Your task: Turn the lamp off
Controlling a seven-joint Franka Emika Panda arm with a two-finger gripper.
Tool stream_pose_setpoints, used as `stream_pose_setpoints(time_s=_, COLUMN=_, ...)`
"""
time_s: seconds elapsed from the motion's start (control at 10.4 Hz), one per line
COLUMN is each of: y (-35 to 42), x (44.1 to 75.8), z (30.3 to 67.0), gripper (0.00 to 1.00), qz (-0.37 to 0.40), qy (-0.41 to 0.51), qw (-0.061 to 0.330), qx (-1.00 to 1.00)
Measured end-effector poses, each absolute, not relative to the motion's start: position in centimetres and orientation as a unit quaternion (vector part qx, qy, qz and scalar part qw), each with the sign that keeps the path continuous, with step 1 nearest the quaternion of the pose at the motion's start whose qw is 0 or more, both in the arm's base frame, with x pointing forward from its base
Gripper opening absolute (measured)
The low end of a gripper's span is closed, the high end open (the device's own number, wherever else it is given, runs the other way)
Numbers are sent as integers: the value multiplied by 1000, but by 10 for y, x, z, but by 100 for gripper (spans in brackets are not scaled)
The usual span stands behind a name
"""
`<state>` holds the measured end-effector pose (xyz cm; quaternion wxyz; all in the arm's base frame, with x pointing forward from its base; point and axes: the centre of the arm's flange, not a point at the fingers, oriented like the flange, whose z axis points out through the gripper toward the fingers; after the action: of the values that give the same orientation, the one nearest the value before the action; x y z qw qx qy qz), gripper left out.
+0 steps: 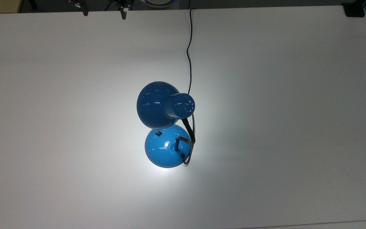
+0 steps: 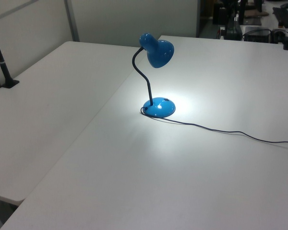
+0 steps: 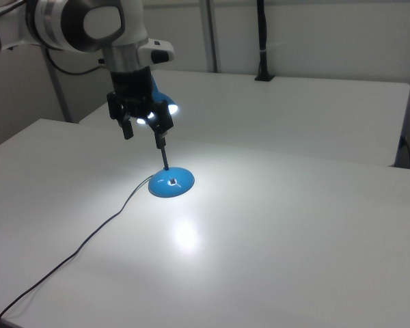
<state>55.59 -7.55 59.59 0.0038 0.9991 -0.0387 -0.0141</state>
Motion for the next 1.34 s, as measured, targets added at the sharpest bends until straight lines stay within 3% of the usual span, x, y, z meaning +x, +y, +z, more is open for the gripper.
stream_pose_setpoints(time_s=0.48, y=-80, x=555, z=596, gripper=100, qz=-11, qy=-49, qw=-24, qx=998)
stream_pose_setpoints(time_s=0.86, y=-68, x=558, z=593, gripper=100, qz=-15, qy=-57, qw=-24, qx=998)
stream_pose_setpoints(time_s=0.96, y=-67, x=559, z=592, gripper=95, qz=-16, qy=-57, qw=-24, qx=998)
stream_pose_setpoints(time_s=1.34, y=-71, x=559, z=591, gripper=30, qz=-11, qy=20, qw=-48, qx=999)
